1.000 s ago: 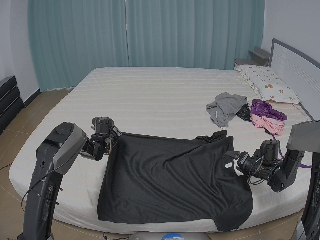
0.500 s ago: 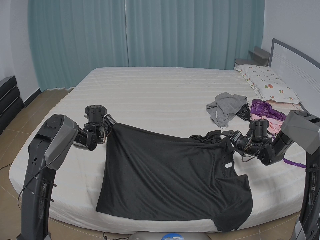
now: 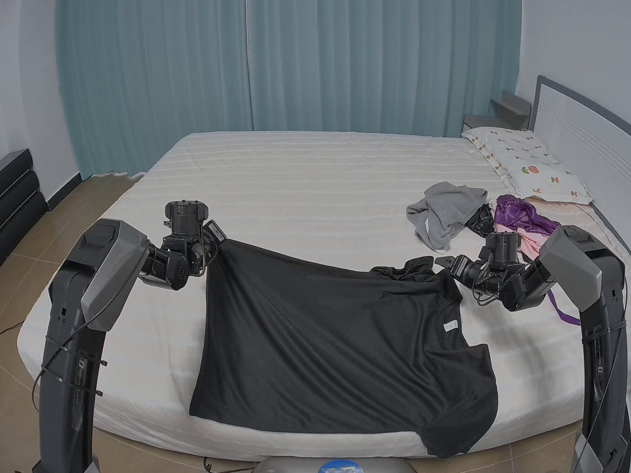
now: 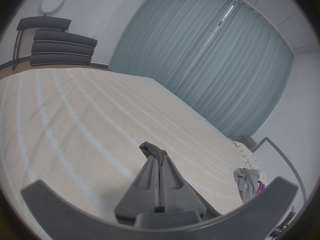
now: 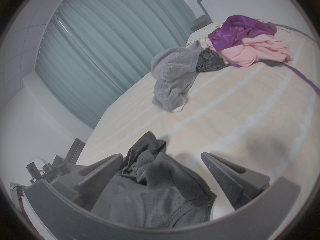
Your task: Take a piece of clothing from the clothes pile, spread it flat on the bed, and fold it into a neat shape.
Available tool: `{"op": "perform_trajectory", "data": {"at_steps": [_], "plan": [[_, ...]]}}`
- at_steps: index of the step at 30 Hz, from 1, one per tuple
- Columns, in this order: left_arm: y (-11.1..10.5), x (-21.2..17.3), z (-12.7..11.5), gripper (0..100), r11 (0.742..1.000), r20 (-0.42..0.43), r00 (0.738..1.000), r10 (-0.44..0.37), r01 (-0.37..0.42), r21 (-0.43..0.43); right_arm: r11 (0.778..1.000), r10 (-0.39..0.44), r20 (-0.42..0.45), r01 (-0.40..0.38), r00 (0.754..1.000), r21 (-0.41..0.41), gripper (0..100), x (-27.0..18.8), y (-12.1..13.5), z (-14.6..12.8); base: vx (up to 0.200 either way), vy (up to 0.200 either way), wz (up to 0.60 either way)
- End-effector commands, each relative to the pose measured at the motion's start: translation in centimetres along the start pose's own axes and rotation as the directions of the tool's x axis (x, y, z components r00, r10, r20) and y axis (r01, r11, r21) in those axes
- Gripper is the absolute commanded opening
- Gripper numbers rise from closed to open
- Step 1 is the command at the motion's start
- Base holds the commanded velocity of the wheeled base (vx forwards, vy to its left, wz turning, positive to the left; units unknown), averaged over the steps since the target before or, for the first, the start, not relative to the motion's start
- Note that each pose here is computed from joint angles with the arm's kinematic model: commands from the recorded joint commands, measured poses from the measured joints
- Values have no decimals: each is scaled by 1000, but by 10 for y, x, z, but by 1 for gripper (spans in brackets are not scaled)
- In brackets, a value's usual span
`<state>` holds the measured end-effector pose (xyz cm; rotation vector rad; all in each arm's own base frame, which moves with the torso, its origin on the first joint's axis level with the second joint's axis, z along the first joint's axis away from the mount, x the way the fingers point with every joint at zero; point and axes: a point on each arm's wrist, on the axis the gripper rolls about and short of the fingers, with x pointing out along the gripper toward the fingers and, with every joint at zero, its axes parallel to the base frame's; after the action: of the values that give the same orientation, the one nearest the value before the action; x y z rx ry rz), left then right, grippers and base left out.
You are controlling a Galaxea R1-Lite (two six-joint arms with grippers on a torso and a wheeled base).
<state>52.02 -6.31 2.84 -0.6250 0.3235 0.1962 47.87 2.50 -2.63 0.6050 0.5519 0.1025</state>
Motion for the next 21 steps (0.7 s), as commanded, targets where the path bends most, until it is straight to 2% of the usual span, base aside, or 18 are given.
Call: {"op": "perform_trajectory", "data": {"at_steps": [1,3,4,8,13,21], "plan": [[-4,-2,1,0,1000,3,1000,-2,2,1,1000,26,-17,-26,1000,-8,100,7,2,1,0,0,0],[-3,-2,-1,0,1000,-6,1000,5,-5,3,999,35,-26,-35,999,-11,100,8,6,1,0,0,0],[-3,-2,-1,0,1000,-8,1000,6,-6,4,999,37,-25,-37,999,-13,0,8,6,2,0,0,0],[-2,-1,-2,0,1000,-13,1000,11,-11,5,999,35,-65,-38,997,-37,0,10,10,-4,0,0,0],[1,0,-2,0,1000,-8,1000,30,-30,6,998,36,-64,-40,997,-55,0,10,12,-2,0,0,0],[7,1,10,0,999,18,999,40,-40,-5,998,58,56,-57,997,-22,0,5,23,34,0,0,0]]}}
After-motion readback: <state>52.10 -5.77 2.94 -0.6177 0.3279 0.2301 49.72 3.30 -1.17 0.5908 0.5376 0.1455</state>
